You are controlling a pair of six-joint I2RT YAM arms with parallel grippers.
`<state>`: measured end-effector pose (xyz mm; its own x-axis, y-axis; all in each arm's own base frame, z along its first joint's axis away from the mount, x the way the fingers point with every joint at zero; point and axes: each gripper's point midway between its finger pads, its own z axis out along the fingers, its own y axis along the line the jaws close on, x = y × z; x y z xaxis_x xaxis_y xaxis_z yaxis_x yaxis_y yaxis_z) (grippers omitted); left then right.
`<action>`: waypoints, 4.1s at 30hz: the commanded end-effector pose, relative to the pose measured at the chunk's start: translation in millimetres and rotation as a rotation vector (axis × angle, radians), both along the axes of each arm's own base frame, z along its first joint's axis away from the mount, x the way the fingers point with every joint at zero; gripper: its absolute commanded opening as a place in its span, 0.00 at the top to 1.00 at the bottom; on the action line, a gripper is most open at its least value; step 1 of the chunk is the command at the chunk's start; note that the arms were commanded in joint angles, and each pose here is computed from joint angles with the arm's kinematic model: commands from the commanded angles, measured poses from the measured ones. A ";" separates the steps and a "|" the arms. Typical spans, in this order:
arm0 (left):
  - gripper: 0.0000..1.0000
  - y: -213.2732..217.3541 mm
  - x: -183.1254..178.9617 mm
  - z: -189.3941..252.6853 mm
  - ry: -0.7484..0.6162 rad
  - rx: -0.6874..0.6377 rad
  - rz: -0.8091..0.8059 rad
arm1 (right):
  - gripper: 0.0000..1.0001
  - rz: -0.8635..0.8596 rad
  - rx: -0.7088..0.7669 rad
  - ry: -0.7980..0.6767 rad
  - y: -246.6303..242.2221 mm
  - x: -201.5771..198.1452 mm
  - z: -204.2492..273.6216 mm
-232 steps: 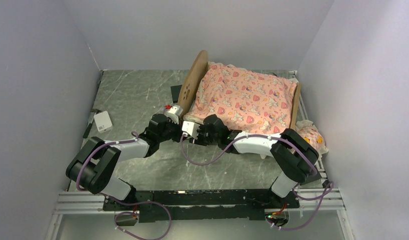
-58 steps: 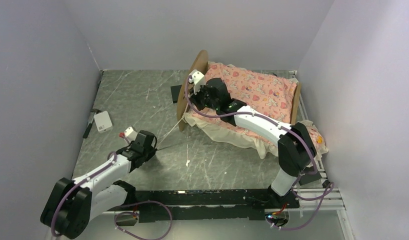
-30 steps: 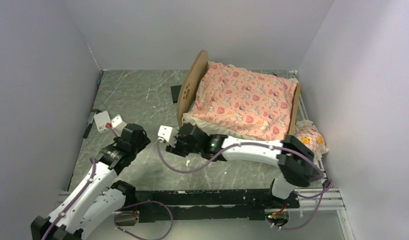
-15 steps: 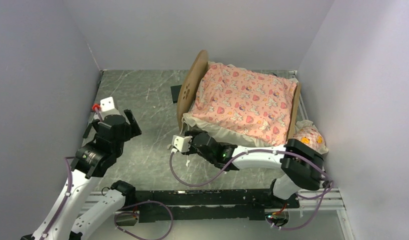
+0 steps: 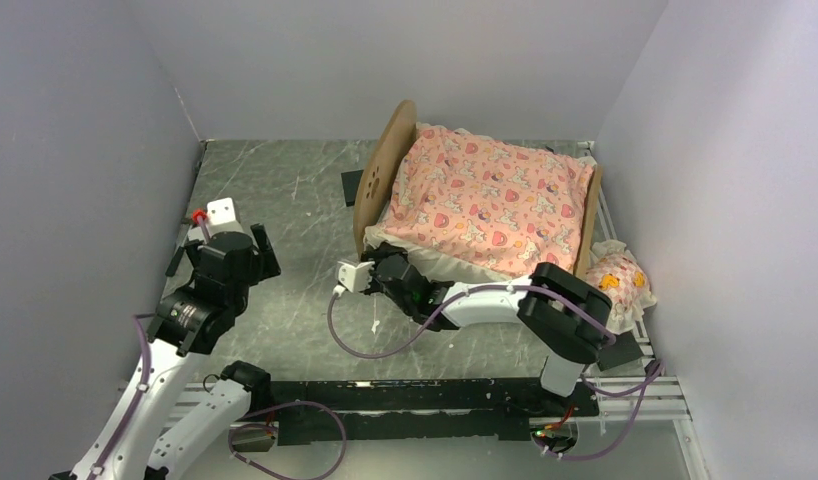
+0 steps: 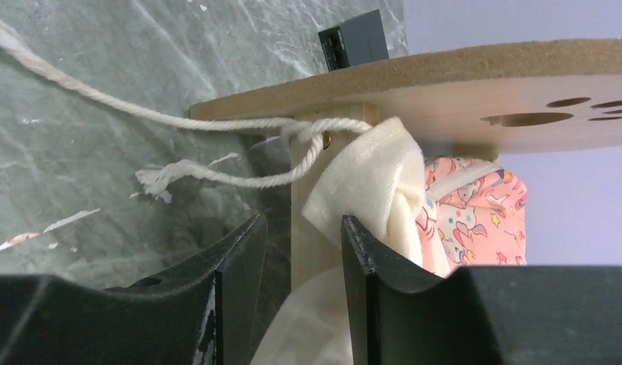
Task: Set up the pet bed
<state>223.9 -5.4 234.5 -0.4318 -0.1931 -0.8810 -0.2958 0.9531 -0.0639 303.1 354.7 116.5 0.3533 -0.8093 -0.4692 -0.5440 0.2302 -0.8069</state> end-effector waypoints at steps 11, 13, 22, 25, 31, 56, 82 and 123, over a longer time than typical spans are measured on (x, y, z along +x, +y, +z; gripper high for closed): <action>0.14 1.2 6.5 1.0 -0.012 -0.007 -0.011 | 1.00 0.027 0.158 0.146 32.9 6.8 44.2; 0.15 0.3 7.3 -0.2 -0.008 -0.011 -0.016 | 1.00 0.050 0.191 0.215 40.2 -0.9 48.5; 0.15 -1.6 8.9 -5.1 0.014 -0.015 -0.025 | 1.00 0.038 0.334 0.516 76.4 -19.8 58.1; 0.15 -2.8 10.2 -7.2 0.024 -0.015 -0.031 | 1.00 -0.027 0.369 0.616 89.6 -17.5 50.4; 0.15 -6.3 12.6 -14.4 0.061 -0.011 -0.047 | 0.97 -0.021 0.589 0.854 110.2 -28.6 77.0; 0.14 -71.1 29.9 -30.1 0.131 -0.149 -0.365 | 0.31 -0.393 0.214 0.031 -62.8 -38.8 -9.9; 0.15 -106.1 32.6 -32.8 0.157 -0.329 -0.453 | 1.00 -0.320 0.142 0.134 -69.9 -47.6 -11.6; 0.41 -218.4 95.9 -89.7 -0.009 -0.633 -0.612 | 1.00 -0.126 0.317 0.483 -67.6 -60.6 -2.8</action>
